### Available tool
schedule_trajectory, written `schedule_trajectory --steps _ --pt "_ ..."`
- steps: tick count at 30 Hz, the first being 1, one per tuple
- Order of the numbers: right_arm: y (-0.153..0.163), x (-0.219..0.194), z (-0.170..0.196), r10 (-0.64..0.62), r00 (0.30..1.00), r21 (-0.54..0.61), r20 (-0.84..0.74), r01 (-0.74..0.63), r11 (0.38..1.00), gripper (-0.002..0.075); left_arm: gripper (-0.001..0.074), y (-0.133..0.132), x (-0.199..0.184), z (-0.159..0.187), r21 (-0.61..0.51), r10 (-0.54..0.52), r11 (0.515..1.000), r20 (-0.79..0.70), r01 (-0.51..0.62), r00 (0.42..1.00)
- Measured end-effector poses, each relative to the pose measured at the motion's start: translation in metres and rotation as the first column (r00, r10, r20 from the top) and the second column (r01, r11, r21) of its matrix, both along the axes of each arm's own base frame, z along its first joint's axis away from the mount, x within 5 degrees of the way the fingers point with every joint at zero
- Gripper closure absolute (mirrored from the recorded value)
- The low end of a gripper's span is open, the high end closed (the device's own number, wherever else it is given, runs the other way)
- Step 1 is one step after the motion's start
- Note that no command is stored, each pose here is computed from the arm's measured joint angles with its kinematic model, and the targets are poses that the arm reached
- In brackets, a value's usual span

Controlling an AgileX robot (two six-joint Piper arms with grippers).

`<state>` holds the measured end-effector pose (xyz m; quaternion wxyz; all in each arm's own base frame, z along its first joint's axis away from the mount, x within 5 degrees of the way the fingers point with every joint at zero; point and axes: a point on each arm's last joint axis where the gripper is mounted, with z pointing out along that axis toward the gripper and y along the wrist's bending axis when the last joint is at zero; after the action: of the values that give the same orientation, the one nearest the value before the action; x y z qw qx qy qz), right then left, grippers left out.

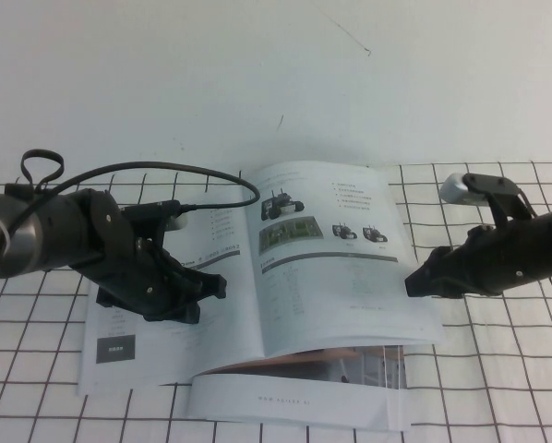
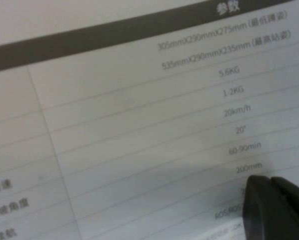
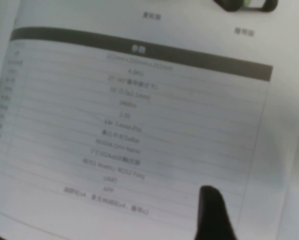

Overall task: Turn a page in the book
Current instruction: Open the closed book

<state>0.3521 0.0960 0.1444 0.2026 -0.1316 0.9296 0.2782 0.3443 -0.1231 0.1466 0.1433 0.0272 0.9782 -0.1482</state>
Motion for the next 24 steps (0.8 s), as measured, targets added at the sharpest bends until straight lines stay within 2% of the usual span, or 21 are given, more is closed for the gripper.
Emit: schedule_trajectory --steps 15,24 --pt "0.01 0.009 -0.018 0.023 0.999 0.11 -0.032 -0.02 0.994 0.0321 0.0737 0.0 0.0 0.0 0.001 0.002 1.0 -0.001 -0.002 1.0" --pt "0.018 0.011 -0.014 0.037 0.999 0.248 0.005 -0.037 0.968 0.0321 0.0737 0.0 0.0 0.0 0.001 0.002 1.0 -0.001 -0.002 1.0"
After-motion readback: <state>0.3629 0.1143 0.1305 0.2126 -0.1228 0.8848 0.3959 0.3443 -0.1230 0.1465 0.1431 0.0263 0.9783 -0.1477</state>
